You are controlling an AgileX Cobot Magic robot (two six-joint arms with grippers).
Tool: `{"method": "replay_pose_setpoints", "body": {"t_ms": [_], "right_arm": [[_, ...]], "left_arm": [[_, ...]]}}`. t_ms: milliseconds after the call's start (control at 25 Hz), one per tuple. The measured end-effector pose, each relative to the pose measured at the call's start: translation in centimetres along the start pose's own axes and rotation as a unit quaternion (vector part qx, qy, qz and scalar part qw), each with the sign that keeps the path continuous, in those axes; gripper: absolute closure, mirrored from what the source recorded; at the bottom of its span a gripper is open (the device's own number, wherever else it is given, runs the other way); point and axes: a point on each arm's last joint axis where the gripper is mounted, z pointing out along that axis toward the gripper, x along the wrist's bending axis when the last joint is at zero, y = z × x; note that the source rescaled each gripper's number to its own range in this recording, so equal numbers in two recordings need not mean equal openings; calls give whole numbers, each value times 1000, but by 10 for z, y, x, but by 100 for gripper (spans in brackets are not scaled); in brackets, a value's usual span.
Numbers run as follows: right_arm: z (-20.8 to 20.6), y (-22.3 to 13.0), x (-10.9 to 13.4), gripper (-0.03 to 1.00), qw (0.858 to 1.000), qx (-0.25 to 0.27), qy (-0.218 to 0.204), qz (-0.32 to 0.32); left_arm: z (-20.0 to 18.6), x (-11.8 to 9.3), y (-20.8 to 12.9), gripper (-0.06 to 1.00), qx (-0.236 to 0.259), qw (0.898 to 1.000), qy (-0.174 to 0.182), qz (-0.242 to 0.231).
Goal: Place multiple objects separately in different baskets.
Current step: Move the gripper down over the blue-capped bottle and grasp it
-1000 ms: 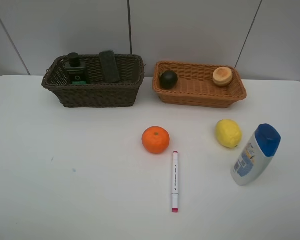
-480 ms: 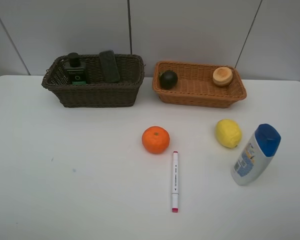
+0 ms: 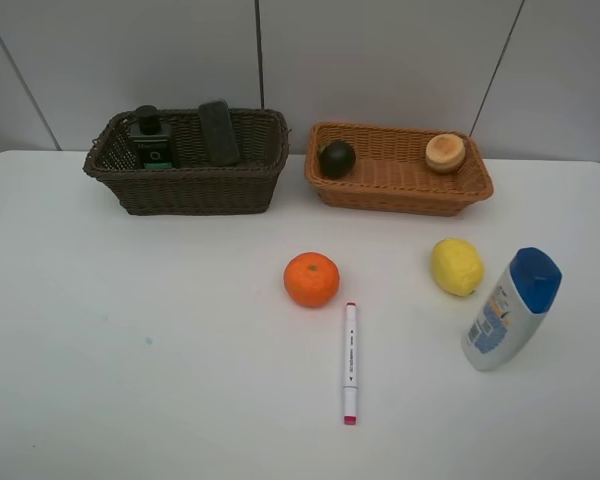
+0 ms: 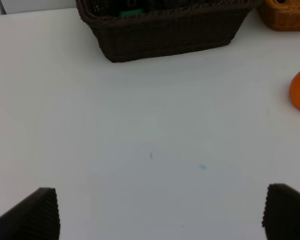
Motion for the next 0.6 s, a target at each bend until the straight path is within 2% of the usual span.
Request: {"method": "replay_pose_setpoints", "body": {"t_ms": [200, 280, 360, 440, 600], "right_arm": [[29, 49, 2, -3, 997, 70, -2, 17], [51, 68, 3, -3, 991, 134, -5, 23], [74, 83, 4, -3, 979, 204, -9, 23], [101, 93, 5, -3, 959, 281, -14, 20], [148, 109, 10, -3, 925, 377, -8, 33]], "left_arm": [[0, 0, 0, -6, 0, 1000, 0, 0], [0, 0, 0, -6, 0, 1000, 0, 0], [0, 0, 0, -6, 0, 1000, 0, 0], [0, 0, 0, -6, 0, 1000, 0, 0], [0, 0, 0, -6, -1, 1000, 0, 0]]}}
